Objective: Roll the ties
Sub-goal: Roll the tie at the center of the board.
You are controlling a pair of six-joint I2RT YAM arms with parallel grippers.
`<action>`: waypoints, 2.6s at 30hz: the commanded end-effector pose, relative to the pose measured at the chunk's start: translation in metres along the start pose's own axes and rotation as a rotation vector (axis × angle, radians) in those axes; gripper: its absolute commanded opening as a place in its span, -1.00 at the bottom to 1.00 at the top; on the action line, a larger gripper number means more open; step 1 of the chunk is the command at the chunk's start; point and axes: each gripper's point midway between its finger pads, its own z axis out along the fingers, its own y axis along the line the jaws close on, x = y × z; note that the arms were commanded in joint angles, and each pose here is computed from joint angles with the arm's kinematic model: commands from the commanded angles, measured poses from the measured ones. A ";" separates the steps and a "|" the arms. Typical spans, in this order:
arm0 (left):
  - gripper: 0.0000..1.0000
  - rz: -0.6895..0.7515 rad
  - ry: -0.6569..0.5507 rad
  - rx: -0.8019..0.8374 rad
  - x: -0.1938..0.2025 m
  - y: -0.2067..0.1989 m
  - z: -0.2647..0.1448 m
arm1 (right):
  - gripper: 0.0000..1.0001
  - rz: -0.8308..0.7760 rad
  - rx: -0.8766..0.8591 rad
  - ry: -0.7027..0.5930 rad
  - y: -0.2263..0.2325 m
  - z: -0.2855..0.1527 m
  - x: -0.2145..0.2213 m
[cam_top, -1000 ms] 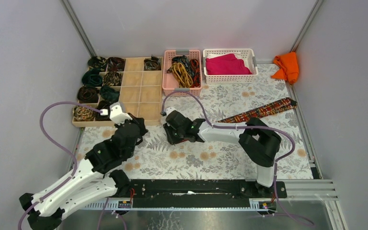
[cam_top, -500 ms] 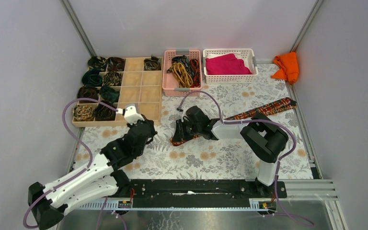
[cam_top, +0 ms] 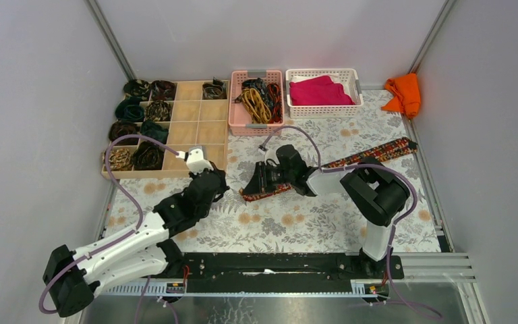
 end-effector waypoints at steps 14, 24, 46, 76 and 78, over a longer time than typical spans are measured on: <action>-1.00 0.026 0.019 0.077 0.013 -0.028 0.017 | -0.58 0.061 0.069 -0.021 -0.035 -0.020 0.003; -1.00 0.057 0.051 0.089 0.029 -0.038 0.027 | -0.58 -0.016 0.310 -0.033 -0.072 -0.035 -0.001; -1.00 0.126 0.110 0.041 0.057 -0.038 0.049 | -0.06 -0.076 0.406 -0.050 -0.063 -0.048 -0.022; -1.00 0.195 0.224 -0.073 0.082 -0.024 0.096 | -0.81 -0.170 0.481 -0.045 -0.051 -0.050 -0.029; -1.00 0.196 0.225 -0.080 0.078 -0.024 0.105 | -0.79 -0.187 0.456 -0.079 -0.040 -0.053 -0.033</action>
